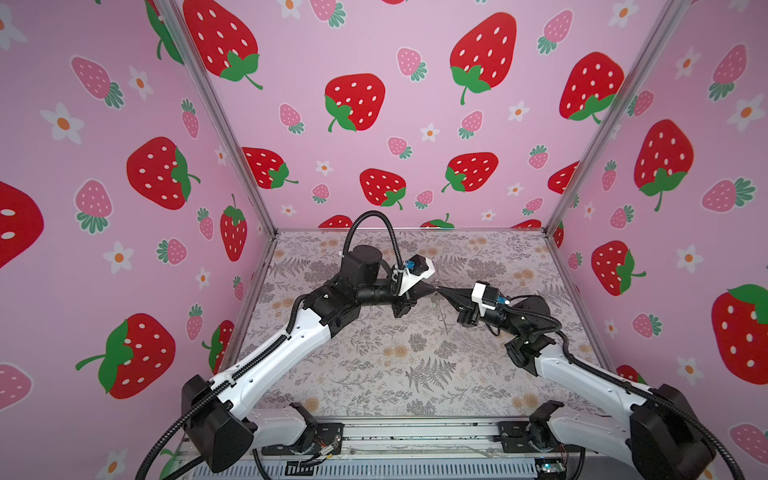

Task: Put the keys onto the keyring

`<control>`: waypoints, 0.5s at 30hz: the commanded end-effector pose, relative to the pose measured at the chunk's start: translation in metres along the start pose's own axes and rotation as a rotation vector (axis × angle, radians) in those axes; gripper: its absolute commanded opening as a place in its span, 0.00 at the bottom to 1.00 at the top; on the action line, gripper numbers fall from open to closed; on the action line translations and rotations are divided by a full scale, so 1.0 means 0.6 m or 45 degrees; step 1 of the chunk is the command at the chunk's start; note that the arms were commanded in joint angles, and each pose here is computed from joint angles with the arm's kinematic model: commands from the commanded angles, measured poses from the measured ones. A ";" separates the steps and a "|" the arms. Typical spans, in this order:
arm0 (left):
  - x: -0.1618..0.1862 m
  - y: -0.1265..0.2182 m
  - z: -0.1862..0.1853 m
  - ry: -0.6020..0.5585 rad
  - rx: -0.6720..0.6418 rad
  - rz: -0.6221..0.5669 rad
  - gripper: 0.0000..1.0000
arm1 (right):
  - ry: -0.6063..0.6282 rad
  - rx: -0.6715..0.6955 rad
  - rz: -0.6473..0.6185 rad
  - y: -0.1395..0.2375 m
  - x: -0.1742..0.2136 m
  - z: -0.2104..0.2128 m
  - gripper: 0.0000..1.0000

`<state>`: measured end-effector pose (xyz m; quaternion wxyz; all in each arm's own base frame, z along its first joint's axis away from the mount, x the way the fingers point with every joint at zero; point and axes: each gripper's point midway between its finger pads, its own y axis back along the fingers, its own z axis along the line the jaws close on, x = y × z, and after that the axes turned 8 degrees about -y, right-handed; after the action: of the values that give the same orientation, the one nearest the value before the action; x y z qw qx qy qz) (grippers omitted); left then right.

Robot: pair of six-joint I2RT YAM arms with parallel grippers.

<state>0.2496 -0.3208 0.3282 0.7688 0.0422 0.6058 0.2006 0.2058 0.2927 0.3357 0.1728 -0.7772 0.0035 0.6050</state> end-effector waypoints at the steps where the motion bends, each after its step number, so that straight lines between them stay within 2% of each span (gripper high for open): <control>1: -0.032 0.017 0.004 -0.069 -0.018 -0.006 0.00 | 0.089 0.041 0.044 -0.006 -0.012 -0.012 0.08; 2: -0.029 0.018 0.005 -0.063 -0.019 0.018 0.00 | 0.119 0.027 0.064 -0.006 -0.011 -0.011 0.05; 3: -0.028 0.019 0.005 -0.064 -0.023 0.034 0.00 | 0.152 0.026 0.083 -0.006 -0.011 -0.012 0.07; 4: -0.026 0.020 0.006 -0.060 -0.032 0.050 0.00 | 0.165 0.050 0.102 -0.007 -0.012 -0.018 0.12; 6: -0.021 0.022 0.010 -0.052 -0.048 0.090 0.00 | 0.204 0.101 0.127 -0.004 -0.011 -0.029 0.32; 7: -0.017 0.023 0.013 -0.045 -0.059 0.120 0.00 | 0.234 0.116 0.139 -0.001 -0.010 -0.032 0.34; 15: 0.013 0.021 0.022 0.024 -0.061 0.431 0.00 | 0.360 0.093 0.246 -0.001 0.002 -0.029 0.28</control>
<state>0.2621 -0.3136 0.3323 0.7361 0.0936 0.5972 0.3044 0.2229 0.2889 0.3367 0.1525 -0.8271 0.1072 0.5302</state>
